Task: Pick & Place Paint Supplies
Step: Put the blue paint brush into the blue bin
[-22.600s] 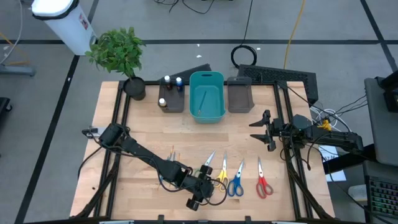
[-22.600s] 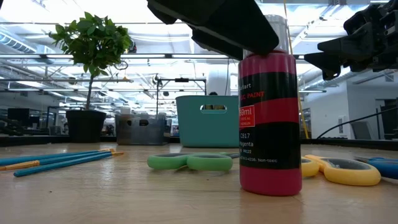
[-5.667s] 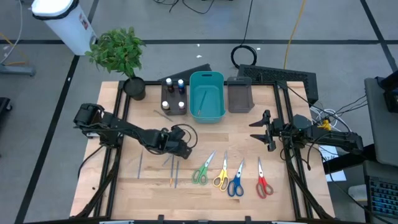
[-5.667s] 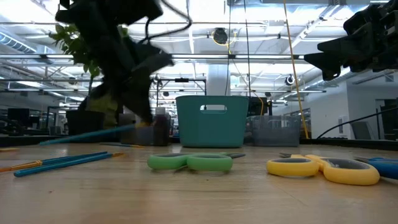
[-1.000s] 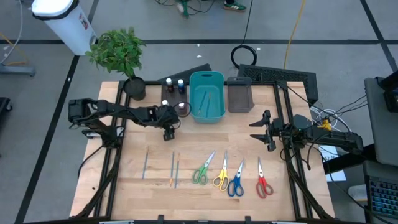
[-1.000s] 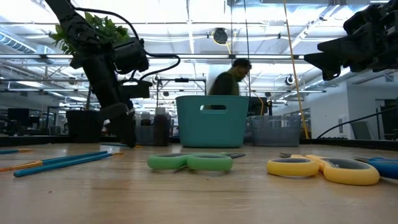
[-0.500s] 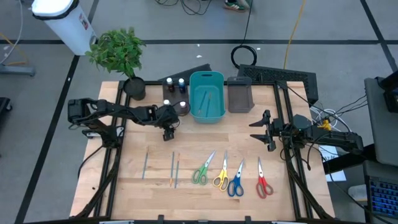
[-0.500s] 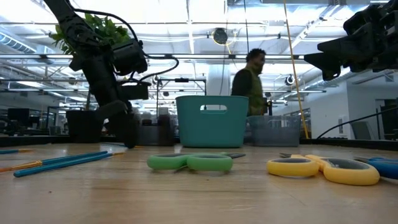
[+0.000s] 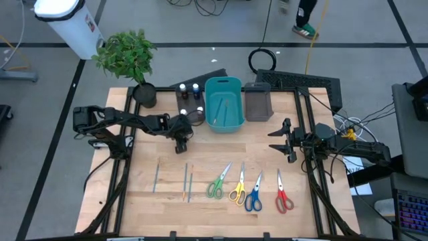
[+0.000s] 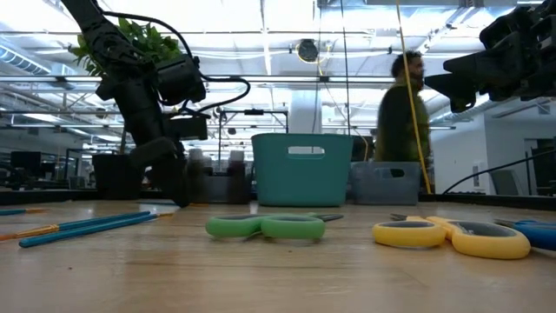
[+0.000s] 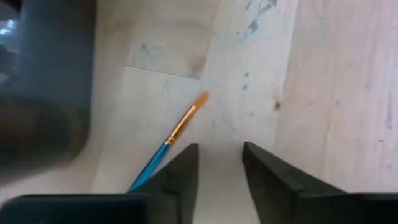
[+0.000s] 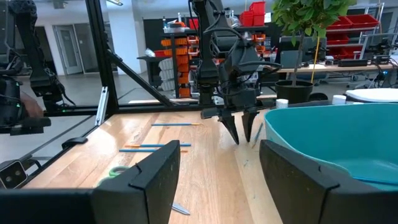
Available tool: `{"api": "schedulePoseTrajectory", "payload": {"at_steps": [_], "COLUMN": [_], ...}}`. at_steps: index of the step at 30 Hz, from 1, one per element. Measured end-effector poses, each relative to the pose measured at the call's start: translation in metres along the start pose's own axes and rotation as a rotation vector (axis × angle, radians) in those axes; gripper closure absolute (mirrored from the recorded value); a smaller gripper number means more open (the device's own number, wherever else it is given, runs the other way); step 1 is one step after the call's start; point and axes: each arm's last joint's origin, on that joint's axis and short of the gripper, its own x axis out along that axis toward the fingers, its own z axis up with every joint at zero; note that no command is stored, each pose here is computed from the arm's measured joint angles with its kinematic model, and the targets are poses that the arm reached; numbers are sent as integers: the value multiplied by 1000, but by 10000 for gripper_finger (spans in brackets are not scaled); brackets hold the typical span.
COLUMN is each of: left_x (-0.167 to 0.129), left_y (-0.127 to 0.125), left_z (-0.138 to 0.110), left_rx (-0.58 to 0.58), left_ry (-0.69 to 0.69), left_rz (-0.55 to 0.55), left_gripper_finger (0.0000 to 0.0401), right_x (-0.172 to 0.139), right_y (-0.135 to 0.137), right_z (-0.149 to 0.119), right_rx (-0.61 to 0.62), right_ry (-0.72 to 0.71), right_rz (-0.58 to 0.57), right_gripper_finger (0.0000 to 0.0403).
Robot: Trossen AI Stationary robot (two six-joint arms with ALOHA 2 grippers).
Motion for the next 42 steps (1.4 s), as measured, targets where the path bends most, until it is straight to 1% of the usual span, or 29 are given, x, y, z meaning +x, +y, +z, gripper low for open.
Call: {"api": "schedulePoseTrajectory", "payload": {"at_steps": [5, 8, 9, 11, 14, 17, 20, 22, 24, 26, 28, 32, 35, 37, 39, 42], "left_x": [0, 0, 0, 0, 0, 0, -4, -8, -12, -15, -15, -15, -15, -15, -12, -5], "left_y": [-2, -3, -4, -5, -7, -10, -19, -25, -28, -29, -28, -27, -25, -25, -24, -22], "left_z": [0, 0, 0, 0, 0, 0, 1, 1, 5, 7, 6, 7, 9, 10, 11, 9], "left_rx": [-40, -48, -51, -64, -50, 20, 112, 140, 147, 118, 102, 136, 180, 212, 229, 219], "left_ry": [-1, -1, -1, 0, 1, -4, -20, -28, -62, -71, -65, -71, -92, -101, -112, -83], "left_rz": [-80, -135, -151, -173, -174, -174, -195, -210, -179, -104, -31, 58, 61, 27, -4, -26], "left_gripper_finger": [352, 388, 394, 394, 382, 381, 395, 396, 385, 367, 342, 281, 242, 226, 219, 221], "right_x": [0, 0, 0, 0, 0, 0, 0, 0, 0, 0, 0, 0, 0, 0, 0, 0], "right_y": [0, 0, 0, 0, 0, 0, 0, 0, 0, 0, 0, 0, 0, 0, 0, 0], "right_z": [0, 0, 0, 0, 0, 0, 0, 0, 0, 0, 0, 0, 0, 0, 0, 0], "right_rx": [0, 0, 0, 0, 0, 0, 0, 0, 0, 0, 0, 0, 0, 0, 0, 0], "right_ry": [0, 0, 0, 0, 0, 0, 0, 0, 0, 0, 0, 0, 0, 0, 0, 0], "right_rz": [0, 0, 0, 0, 0, 0, 0, 0, 0, 0, 0, 0, 0, 0, 0, 0], "right_gripper_finger": [190, 190, 190, 190, 190, 190, 190, 190, 190, 190, 190, 190, 190, 190, 190, 190]}}
